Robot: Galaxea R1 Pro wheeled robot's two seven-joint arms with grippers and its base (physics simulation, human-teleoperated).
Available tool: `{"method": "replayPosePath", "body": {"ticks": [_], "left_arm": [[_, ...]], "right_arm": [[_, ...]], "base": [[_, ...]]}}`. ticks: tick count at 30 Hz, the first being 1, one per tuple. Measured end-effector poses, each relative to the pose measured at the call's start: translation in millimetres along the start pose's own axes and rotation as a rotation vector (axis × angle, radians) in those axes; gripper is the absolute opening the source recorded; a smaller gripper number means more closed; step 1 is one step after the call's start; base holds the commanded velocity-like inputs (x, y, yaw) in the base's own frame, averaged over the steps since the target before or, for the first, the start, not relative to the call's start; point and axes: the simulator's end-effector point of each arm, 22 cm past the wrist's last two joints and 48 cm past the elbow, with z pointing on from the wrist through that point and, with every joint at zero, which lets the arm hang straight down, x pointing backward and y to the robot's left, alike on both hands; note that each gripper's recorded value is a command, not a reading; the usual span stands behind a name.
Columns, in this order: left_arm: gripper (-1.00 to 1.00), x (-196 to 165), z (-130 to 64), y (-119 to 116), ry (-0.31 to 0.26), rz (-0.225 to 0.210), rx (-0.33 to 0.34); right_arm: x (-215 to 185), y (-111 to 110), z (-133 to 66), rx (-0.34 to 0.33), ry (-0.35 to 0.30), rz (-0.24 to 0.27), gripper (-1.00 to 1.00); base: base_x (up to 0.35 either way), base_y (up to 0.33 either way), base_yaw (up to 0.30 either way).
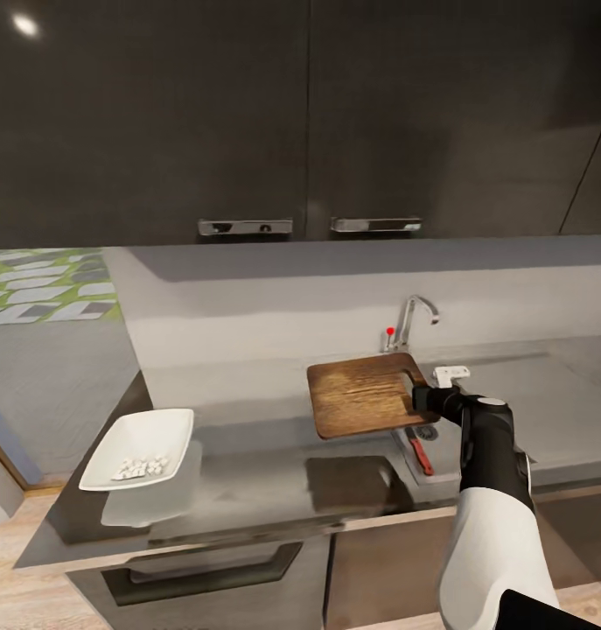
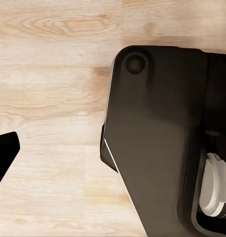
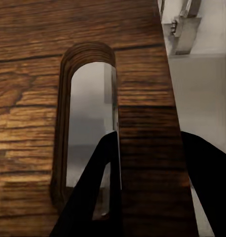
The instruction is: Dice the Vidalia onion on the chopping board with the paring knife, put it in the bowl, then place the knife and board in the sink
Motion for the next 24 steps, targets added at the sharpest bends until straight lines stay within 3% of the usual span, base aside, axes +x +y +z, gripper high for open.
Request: {"method": "replayPosePath", "body": {"ticks": [7,14,20,24], "left_arm": [[1.0,0.0,0.0,0.0,0.0,0.0,0.0],[1.0,0.0,0.0,0.0,0.0,0.0,0.0],[1.0,0.0,0.0,0.0,0.0,0.0,0.0],[1.0,0.0,0.0,0.0,0.0,0.0,0.0]], "right_arm": [[13.4,-56.3,-1.1,0.27,0.026,0.023,-1.0],[18.3,-100.8,-15.5,0.501,-0.022,0.213,-1.0],[47.8,-131.6,-35.0,0.709,0.003,0.401,-1.0],[61.8,-140.7,-45.2,0.793,0.021,0.472,-1.0]], "base": [[0.0,-0.01,0.001],[0.0,0.0,0.0],[0.0,0.0,0.0],[0.0,0.0,0.0]]}}
